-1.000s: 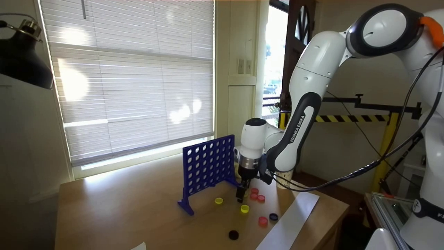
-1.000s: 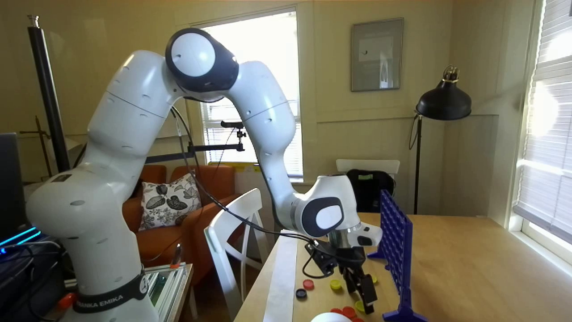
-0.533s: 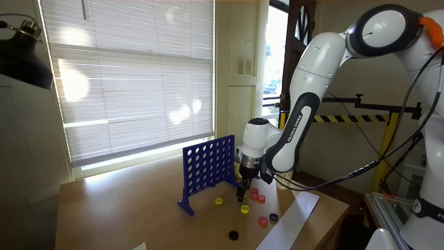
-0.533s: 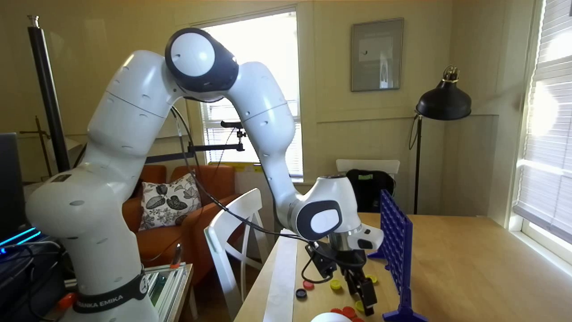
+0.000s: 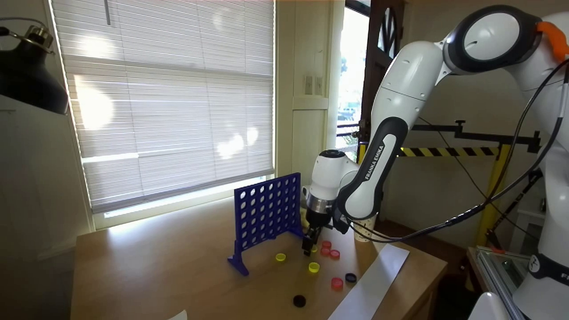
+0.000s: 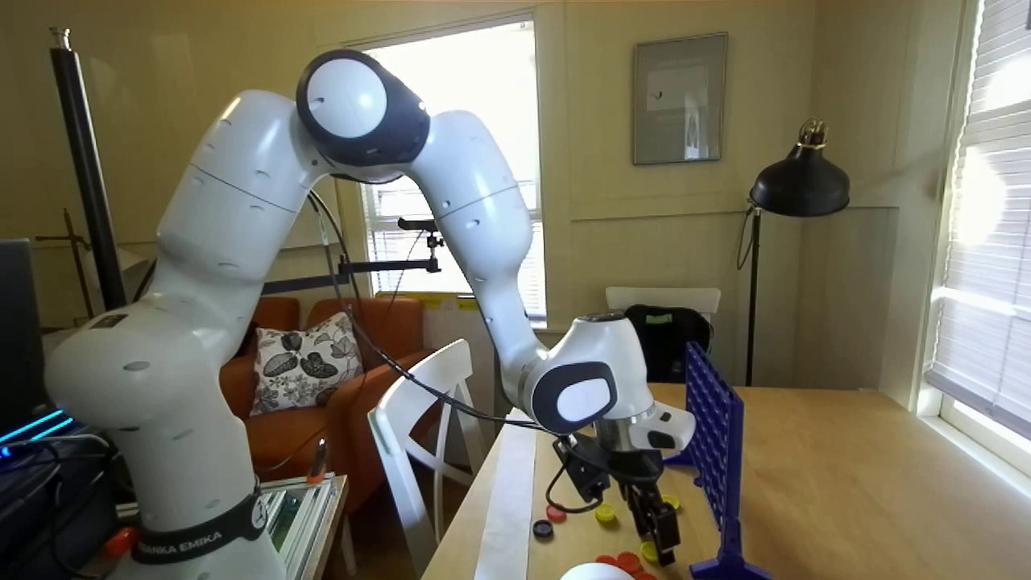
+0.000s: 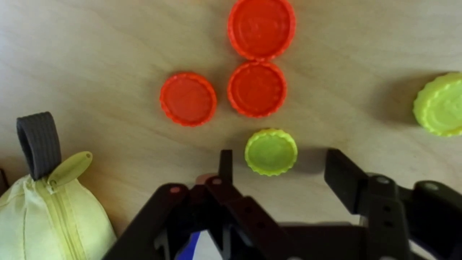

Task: Put one yellow chip in the blue gameboard.

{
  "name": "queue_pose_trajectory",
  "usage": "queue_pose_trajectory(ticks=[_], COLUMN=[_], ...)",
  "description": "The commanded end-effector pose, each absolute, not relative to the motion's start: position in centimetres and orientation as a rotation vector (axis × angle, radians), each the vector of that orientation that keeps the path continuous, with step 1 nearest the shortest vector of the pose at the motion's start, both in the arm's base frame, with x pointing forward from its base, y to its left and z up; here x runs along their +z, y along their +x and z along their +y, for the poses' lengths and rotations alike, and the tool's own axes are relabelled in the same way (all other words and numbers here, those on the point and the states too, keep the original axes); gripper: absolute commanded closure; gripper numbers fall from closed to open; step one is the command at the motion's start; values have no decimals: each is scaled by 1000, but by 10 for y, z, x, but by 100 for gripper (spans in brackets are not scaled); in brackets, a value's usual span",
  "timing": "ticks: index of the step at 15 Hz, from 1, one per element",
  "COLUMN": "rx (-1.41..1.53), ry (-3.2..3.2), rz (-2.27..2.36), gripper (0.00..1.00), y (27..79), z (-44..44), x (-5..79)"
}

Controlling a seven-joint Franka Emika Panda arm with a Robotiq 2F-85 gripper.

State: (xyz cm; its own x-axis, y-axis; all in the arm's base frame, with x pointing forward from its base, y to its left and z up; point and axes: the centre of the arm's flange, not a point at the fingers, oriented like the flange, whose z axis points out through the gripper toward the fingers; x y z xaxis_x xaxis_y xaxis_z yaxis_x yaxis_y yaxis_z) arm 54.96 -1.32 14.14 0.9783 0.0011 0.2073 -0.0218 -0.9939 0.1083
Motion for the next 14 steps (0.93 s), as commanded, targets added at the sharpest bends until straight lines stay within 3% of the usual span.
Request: queue_pose_trajectory(ticks=[1, 2, 3, 5, 9, 12, 14], rx=[324, 324, 324, 327, 332, 333, 336], ry=[3032, 3031, 3032, 3034, 3037, 3036, 3037], rz=[-17, -18, -20, -20, -22, -21, -21], gripper=[27, 31, 49, 57, 66, 63, 74], y=[546, 546, 547, 547, 547, 546, 546], z=[-21, -22, -23, -23, -21, -23, -24], x=[139, 140, 140, 141, 143, 143, 145])
